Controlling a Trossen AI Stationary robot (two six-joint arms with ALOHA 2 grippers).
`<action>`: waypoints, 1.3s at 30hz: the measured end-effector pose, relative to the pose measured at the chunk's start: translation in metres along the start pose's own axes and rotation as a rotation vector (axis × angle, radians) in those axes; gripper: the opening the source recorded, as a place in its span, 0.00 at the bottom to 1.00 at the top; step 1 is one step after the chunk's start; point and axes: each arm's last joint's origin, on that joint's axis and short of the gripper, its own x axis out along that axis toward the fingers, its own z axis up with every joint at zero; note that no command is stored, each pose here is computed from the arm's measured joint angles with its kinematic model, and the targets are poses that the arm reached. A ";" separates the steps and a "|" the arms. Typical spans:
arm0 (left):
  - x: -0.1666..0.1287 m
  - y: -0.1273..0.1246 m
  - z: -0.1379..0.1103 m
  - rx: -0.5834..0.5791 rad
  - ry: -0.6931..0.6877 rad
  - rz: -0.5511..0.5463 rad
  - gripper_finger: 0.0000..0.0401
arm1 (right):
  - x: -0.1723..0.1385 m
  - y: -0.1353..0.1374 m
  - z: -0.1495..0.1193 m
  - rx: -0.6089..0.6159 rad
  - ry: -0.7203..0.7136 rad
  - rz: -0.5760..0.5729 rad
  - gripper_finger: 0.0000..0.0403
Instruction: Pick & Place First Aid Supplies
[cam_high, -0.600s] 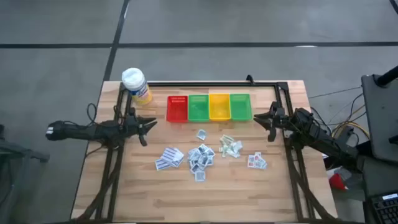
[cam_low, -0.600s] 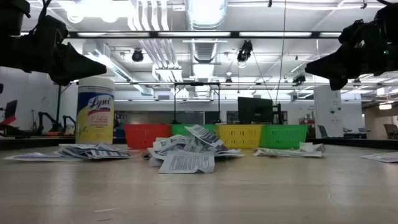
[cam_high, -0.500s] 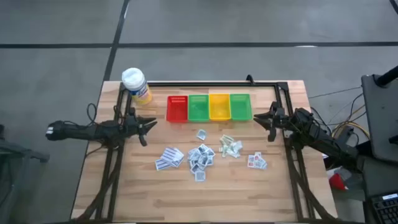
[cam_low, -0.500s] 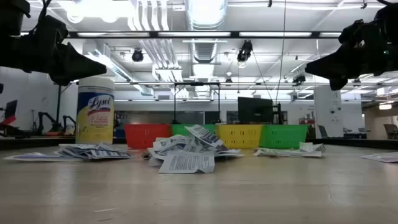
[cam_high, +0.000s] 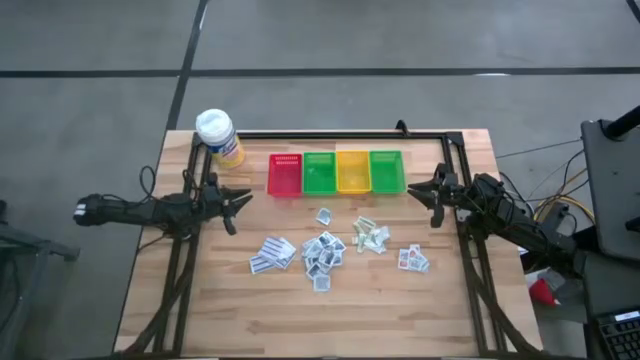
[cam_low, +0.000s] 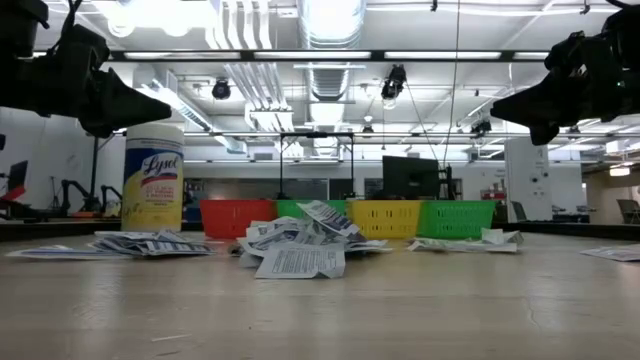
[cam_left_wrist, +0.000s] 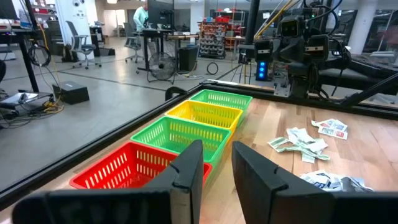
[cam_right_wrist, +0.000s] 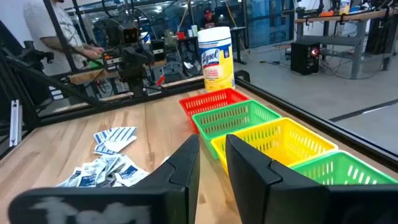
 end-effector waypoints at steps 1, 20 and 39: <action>0.000 0.000 0.000 0.000 0.000 0.000 0.21 | 0.000 0.000 0.000 0.001 0.000 0.000 0.17; 0.000 0.000 0.000 0.000 0.000 0.000 0.21 | 0.000 0.000 0.000 -0.002 0.000 0.000 0.22; 0.000 0.000 0.000 0.000 0.000 0.000 0.21 | 0.000 0.000 0.000 0.000 0.000 0.000 0.18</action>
